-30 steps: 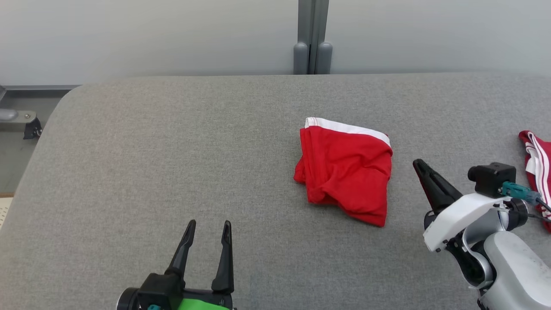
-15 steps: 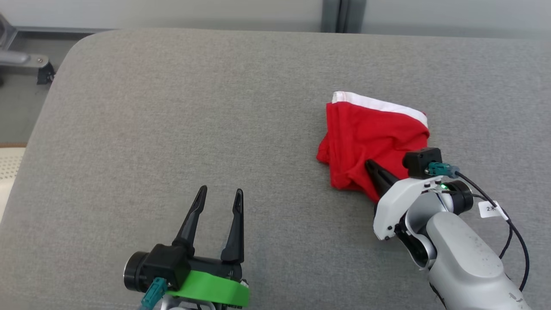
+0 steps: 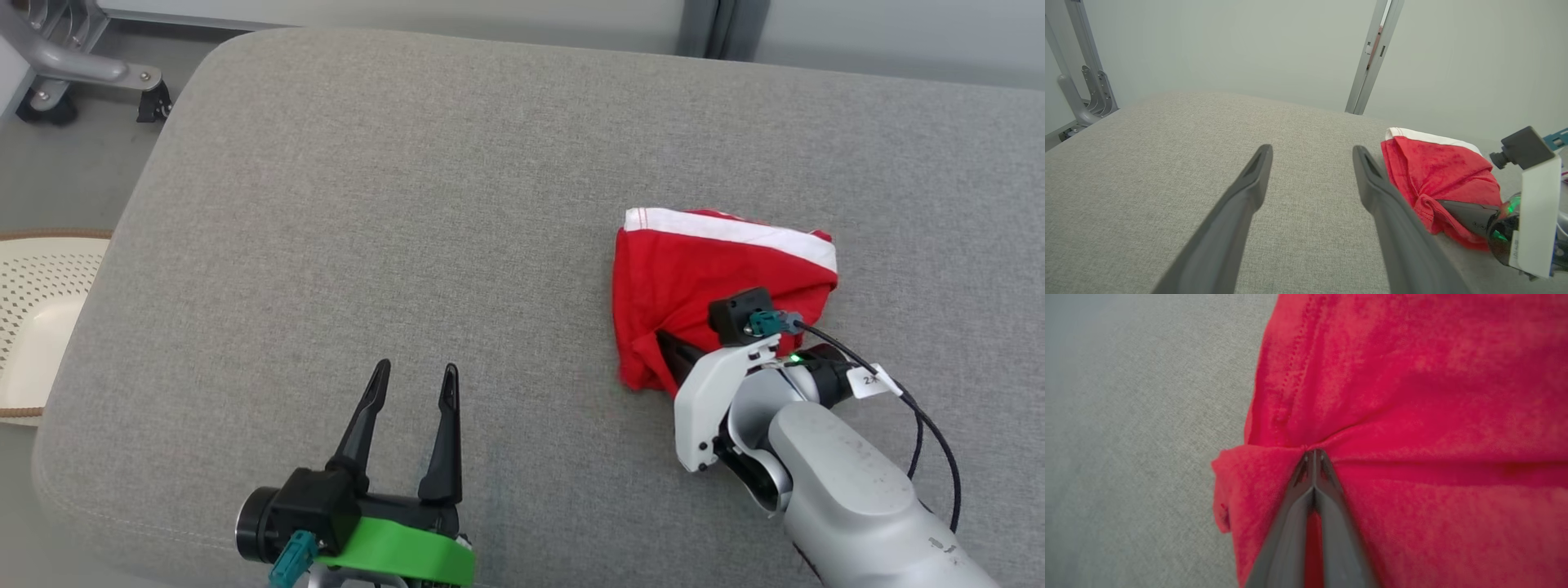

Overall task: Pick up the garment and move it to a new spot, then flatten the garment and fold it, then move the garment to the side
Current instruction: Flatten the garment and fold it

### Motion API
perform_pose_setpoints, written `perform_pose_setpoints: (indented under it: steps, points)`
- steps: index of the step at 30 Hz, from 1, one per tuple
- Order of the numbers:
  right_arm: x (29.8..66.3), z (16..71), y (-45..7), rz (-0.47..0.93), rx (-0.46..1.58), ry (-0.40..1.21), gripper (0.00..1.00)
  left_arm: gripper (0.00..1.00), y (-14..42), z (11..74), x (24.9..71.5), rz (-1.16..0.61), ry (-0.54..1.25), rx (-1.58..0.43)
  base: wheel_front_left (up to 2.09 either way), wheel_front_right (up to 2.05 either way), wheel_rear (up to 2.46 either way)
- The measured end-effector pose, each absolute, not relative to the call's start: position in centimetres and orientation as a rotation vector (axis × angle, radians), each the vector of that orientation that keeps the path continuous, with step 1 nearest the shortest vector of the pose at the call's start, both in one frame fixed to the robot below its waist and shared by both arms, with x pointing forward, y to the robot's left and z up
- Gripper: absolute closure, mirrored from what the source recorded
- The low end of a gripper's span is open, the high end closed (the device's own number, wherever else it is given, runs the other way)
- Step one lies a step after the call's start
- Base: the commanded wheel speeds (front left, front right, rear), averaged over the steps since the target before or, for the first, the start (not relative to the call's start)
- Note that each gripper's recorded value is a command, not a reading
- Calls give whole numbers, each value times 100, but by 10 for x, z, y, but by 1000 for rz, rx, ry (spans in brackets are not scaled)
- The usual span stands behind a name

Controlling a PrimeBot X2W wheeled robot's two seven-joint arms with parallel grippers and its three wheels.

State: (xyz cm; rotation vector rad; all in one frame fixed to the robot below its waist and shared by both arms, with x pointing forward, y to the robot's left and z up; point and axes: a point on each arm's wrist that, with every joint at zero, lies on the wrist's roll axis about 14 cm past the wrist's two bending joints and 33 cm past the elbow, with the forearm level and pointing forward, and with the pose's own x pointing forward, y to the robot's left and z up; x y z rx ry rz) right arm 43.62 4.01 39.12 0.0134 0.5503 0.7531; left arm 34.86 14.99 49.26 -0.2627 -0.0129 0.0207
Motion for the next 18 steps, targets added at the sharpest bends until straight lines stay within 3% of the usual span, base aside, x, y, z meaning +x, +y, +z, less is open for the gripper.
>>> perform_pose_setpoints:
  steps: [9, 11, 12, 13, 18]
  points:
    - [420, 400, 39, 764, 35, 549, 97, 0, 143, 495, 344, 3, -19, -274, 0, 0, 0]
    - [420, 402, 26, 736, 34, 537, 72, 0, 141, 494, 343, -6, -18, -274, 0, 0, 0]
    - [421, 404, 18, 717, 36, 526, 52, 0, 139, 495, 343, -14, -19, -273, 0, 0, 0]
    - [423, 406, 11, 698, 39, 513, 0, 0, 137, 495, 343, -21, -20, -274, 0, 0, 0]
    - [423, 418, -37, 574, 66, 433, 0, 0, 129, 497, 338, -51, -27, -273, 0, 0, 0]
